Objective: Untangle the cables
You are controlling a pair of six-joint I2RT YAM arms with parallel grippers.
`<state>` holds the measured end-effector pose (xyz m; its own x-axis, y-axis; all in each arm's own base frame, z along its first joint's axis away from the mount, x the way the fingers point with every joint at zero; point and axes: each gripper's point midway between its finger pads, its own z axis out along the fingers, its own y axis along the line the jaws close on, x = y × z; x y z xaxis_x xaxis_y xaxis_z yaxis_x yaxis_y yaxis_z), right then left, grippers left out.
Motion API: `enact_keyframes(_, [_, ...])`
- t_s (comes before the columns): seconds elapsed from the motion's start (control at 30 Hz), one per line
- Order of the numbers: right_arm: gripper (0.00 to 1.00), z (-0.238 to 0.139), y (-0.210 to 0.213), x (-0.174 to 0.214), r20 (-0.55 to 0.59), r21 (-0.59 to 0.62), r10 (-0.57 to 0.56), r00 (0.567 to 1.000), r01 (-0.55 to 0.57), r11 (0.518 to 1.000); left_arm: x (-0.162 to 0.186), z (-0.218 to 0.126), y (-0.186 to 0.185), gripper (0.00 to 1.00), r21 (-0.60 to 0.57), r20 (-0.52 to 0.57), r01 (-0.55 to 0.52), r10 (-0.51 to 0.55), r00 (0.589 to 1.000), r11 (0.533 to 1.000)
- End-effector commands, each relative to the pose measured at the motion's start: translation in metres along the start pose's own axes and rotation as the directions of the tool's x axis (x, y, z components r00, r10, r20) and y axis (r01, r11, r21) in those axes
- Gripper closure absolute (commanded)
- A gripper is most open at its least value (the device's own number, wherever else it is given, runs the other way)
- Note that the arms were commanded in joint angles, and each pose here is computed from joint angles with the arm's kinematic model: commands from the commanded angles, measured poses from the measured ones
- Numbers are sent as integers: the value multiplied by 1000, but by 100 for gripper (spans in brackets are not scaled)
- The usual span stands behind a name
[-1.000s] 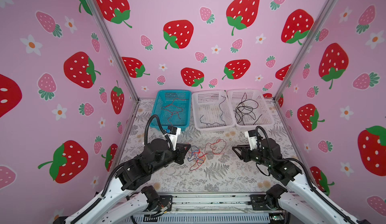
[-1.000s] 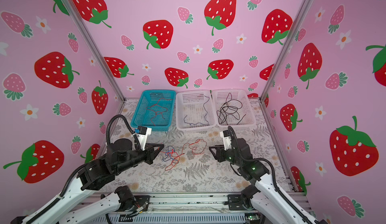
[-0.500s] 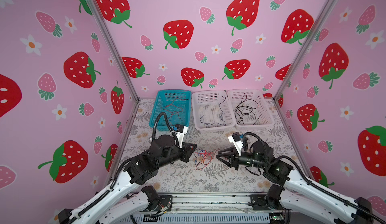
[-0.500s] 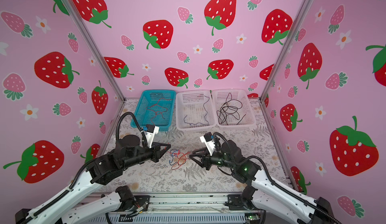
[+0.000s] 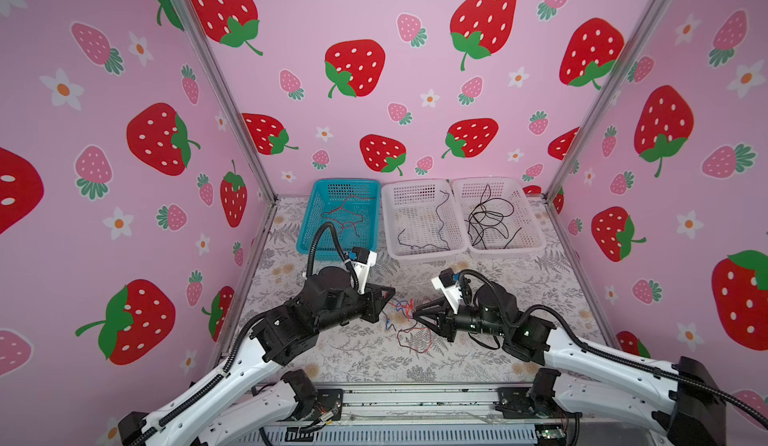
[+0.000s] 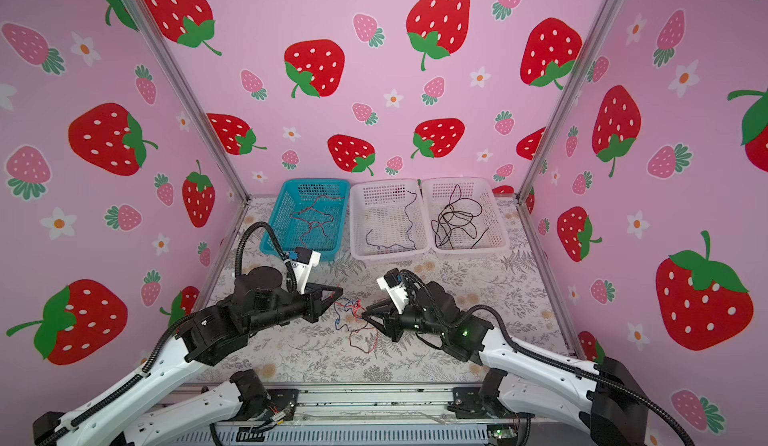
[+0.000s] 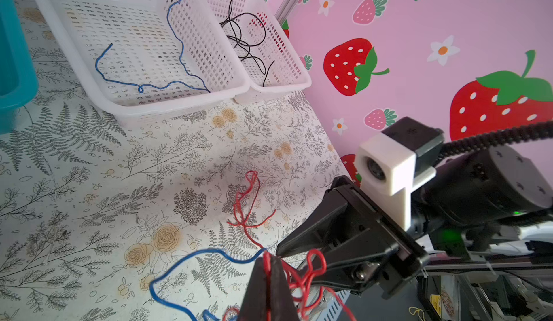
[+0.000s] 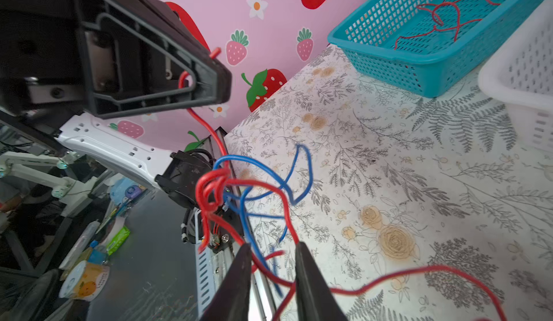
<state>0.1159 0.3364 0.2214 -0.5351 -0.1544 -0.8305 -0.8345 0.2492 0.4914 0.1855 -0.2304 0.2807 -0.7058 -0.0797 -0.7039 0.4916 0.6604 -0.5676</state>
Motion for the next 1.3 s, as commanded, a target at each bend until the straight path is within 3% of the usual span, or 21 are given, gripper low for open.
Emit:
enact_keyframes(0.0, [80, 2, 6, -25, 75, 2, -50, 996, 50, 999, -14, -8, -16, 100, 62, 45, 5, -8, 999, 998])
enact_keyframes(0.13, [75, 4, -3, -22, 71, 44, -52, 996, 49, 998, -12, -13, -15, 100, 58, 49, 1, -4, 999, 998])
enact_keyframes(0.33, [58, 5, 8, -18, 83, -33, -59, 995, 62, 998, -12, -19, -15, 100, 59, 56, -13, 10, 998, 998])
enact_keyframes(0.43, [58, 8, 11, -19, 92, -56, -56, 994, 61, 997, -10, -18, -15, 100, 67, 48, -11, 8, 999, 998])
enact_keyframes(0.5, [63, 8, 11, -21, 104, -50, -60, 993, 65, 997, -9, -18, -15, 100, 70, 46, -10, 6, 999, 997])
enact_keyframes(0.67, [100, 2, 2, -32, 130, 31, -94, 987, 91, 995, -4, -22, -10, 100, 49, 37, -18, 17, 999, 999])
enact_keyframes(0.93, [100, -45, -32, -61, 190, 338, -159, 969, 88, 937, 22, -29, 26, 100, -98, -14, -11, 10, 1000, 995])
enact_keyframes(1.13, [100, -69, -56, -73, 298, 404, -40, 954, -88, 911, 44, -28, 41, 100, -134, -70, 13, -23, 997, 991])
enact_keyframes(1.27, [100, -84, -52, -88, 393, 358, 9, 919, -162, 920, 48, -31, 44, 100, -141, -79, 13, -25, 997, 990])
